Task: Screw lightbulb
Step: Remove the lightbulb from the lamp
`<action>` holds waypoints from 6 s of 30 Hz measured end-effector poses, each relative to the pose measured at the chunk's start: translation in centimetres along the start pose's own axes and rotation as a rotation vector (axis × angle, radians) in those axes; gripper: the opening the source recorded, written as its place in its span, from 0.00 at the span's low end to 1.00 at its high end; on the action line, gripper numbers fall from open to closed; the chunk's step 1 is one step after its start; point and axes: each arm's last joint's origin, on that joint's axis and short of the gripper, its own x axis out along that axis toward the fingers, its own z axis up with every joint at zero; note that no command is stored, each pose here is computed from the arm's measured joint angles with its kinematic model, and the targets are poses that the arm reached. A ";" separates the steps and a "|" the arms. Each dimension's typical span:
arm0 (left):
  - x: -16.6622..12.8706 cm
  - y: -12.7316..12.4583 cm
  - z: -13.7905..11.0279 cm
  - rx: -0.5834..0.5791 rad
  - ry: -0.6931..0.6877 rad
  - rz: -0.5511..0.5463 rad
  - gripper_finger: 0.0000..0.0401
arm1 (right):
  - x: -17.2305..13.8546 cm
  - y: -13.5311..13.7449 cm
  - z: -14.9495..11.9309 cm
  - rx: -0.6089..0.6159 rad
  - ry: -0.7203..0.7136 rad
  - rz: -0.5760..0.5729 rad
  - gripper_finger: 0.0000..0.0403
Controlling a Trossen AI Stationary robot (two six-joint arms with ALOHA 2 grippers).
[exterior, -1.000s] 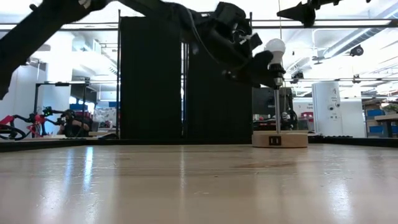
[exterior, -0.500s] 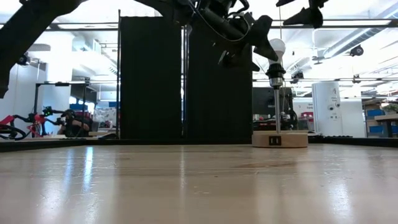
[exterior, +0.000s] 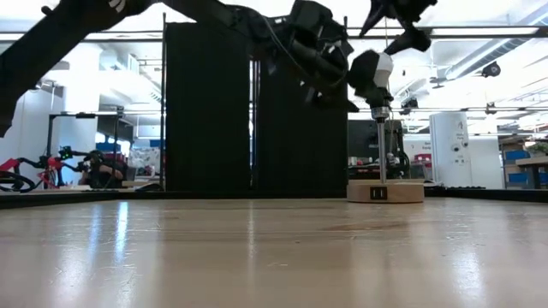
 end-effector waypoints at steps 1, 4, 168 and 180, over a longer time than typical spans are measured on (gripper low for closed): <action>0.3 0.2 -0.4 -0.002 0.013 0.004 0.83 | 0.2 0.1 0.4 0.002 0.014 -0.008 0.88; 0.7 0.6 -0.7 -0.001 0.011 0.011 0.83 | 1.1 -0.1 0.7 -0.013 0.128 -0.087 0.88; 1.5 -0.8 -0.7 0.183 0.056 -0.183 0.36 | 4.1 3.6 -0.8 0.994 0.422 -0.487 0.62; 1.5 -0.8 -0.7 0.174 0.057 -0.186 0.36 | 4.1 3.7 -0.8 0.806 0.482 -0.419 0.67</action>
